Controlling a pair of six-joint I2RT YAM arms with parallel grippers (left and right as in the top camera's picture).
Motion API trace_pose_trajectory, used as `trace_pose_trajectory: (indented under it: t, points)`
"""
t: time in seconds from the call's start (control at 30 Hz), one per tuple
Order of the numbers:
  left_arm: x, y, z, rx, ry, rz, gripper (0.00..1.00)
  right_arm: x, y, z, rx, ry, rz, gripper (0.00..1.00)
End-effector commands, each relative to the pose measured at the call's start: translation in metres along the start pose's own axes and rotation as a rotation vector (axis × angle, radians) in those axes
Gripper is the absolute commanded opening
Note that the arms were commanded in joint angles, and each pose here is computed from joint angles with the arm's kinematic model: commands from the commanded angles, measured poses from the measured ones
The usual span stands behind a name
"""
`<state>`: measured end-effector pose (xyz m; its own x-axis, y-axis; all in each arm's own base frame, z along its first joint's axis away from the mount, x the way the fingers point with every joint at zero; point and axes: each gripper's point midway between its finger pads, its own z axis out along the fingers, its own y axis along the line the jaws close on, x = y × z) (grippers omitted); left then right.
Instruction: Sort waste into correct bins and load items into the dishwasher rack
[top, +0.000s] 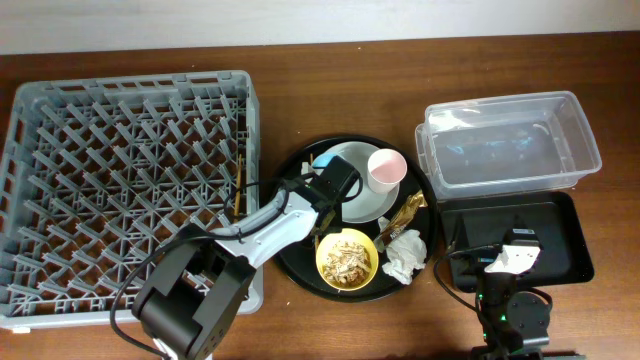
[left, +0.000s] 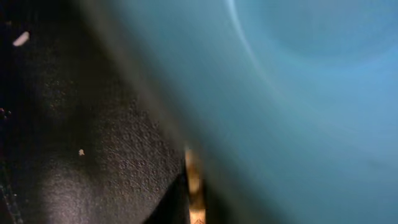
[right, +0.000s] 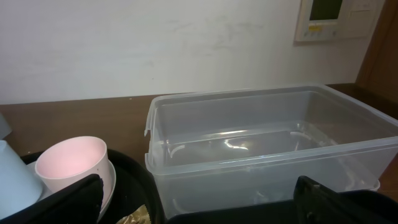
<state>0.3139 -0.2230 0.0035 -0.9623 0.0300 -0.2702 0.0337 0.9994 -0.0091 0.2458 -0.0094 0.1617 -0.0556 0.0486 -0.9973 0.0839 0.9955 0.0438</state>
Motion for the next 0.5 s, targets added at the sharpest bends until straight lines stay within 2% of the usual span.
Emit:
trace_pose_trajectory:
  t: [0.0,0.17,0.3,0.47]
  points:
    - [0.006,-0.005,0.009,0.014,0.037,-0.002,0.03,0.003,-0.002,0.0,0.012,0.005,0.004,0.98]
    - [-0.01,-0.012,-0.019,0.064,-0.024,-0.013,0.0,0.003,-0.002,0.0,0.012,0.004,0.004,0.98]
    - [-0.028,-0.014,-0.061,0.123,-0.122,-0.03,0.0,0.003,-0.002,0.0,0.012,0.004,0.004,0.98]
    - [-0.046,0.008,-0.111,0.142,-0.222,-0.032,0.0,0.003,-0.002,0.0,0.012,0.004,0.004,0.99]
